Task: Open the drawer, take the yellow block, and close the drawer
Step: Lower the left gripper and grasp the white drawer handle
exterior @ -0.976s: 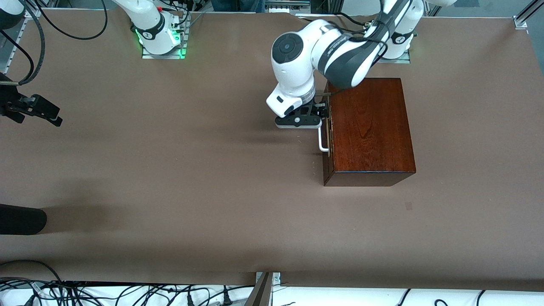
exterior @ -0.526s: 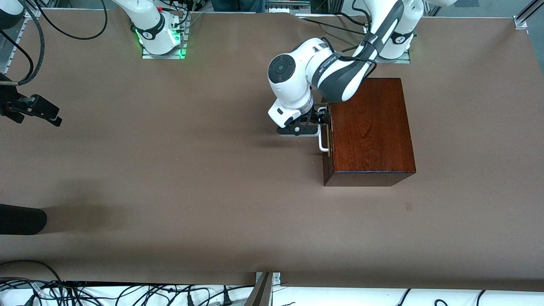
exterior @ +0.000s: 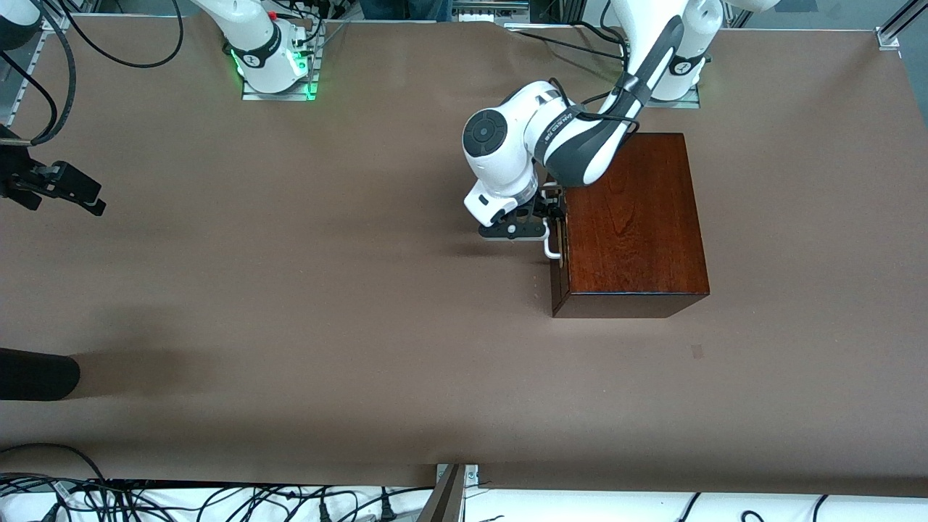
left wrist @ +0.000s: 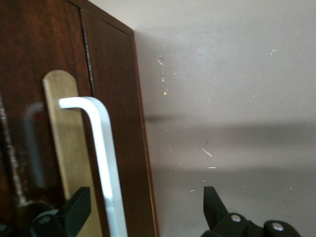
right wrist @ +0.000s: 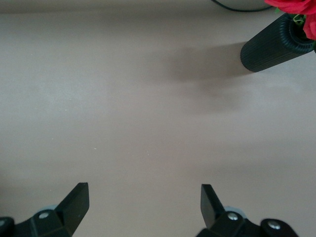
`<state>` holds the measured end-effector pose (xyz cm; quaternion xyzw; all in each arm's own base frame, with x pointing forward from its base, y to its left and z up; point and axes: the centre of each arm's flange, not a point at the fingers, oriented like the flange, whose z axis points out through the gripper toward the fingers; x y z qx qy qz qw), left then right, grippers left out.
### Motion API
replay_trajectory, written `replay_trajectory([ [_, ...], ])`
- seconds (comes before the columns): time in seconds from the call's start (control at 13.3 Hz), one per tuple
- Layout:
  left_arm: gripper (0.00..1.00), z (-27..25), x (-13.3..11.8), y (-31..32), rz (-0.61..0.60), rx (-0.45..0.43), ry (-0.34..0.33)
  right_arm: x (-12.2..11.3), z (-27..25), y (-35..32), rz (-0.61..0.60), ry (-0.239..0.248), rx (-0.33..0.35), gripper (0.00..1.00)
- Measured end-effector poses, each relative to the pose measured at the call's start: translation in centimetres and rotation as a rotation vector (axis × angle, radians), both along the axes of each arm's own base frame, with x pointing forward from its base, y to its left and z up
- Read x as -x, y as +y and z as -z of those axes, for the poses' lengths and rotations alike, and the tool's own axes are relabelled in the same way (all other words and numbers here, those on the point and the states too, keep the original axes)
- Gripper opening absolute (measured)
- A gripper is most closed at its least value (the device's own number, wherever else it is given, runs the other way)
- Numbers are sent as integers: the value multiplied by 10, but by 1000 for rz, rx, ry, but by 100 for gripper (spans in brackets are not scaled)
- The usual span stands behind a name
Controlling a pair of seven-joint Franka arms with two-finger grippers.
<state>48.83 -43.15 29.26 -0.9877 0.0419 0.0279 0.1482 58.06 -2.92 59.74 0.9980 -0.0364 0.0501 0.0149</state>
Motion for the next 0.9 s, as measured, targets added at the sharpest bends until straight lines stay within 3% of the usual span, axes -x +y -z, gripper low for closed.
replay_trajectory([
  [0.45, 100, 17, 4, -6, 7, -10, 2, 0, 0, 0, 0, 0, 0, 100],
  [0.9, 100, 19, 8, -14, -75, 24, -17, 1, 0, -13, 28, -1, -18, 100],
])
